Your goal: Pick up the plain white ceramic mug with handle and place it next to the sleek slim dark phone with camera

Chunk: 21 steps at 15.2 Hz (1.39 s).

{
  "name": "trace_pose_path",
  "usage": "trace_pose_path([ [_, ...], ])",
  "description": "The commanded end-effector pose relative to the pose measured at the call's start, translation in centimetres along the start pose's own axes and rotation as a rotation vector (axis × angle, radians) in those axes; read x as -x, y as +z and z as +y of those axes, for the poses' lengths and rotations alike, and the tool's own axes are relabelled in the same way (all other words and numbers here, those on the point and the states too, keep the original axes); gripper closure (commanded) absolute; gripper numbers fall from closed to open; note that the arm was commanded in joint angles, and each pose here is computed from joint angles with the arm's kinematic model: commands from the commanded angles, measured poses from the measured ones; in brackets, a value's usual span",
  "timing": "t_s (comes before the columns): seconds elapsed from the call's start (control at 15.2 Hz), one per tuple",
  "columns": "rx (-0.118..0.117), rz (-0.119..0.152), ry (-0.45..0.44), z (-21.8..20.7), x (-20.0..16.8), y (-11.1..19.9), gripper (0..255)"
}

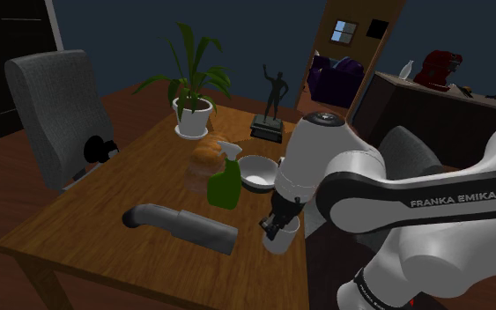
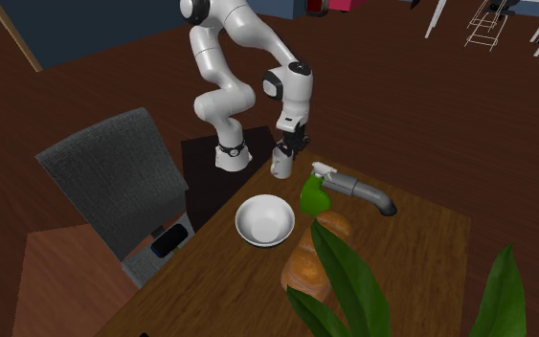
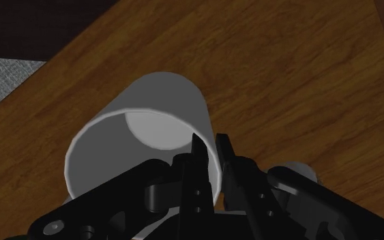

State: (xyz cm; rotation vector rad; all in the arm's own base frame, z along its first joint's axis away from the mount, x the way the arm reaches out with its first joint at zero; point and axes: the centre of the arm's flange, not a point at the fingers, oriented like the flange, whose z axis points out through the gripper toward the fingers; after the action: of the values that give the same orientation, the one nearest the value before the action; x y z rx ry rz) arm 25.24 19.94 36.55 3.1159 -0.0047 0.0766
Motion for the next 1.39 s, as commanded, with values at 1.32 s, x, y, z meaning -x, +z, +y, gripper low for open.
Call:
trace_pose_path([
  [1.32,0.0,0.0,0.0,0.3,-0.5,-11.5,255],
])
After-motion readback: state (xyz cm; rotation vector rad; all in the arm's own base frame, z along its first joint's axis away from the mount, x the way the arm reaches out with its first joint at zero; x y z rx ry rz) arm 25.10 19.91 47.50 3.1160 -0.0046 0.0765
